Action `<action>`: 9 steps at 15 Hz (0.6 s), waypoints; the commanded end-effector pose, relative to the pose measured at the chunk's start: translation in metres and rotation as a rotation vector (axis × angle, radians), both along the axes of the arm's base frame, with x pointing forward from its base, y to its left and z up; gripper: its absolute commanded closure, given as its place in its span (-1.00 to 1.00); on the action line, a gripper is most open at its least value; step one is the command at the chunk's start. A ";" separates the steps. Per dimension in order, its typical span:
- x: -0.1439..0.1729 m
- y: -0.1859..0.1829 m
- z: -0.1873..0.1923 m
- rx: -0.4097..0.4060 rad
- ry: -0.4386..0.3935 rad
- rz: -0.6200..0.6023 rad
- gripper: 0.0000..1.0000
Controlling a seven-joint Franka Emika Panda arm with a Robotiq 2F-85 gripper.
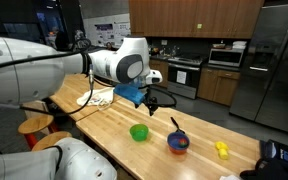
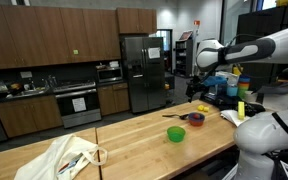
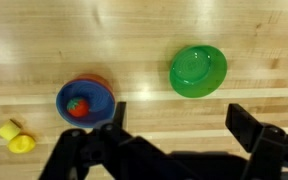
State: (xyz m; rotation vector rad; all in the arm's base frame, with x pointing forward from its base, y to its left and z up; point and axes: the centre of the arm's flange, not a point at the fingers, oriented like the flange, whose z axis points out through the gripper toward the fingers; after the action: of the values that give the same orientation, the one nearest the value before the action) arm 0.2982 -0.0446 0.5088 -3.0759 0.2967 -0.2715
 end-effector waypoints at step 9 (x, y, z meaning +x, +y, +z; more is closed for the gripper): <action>0.084 0.016 0.029 -0.038 -0.085 -0.127 -1.00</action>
State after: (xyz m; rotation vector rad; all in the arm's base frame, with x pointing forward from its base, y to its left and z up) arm 0.3657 -0.0405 0.5411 -3.0542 0.4617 -0.4229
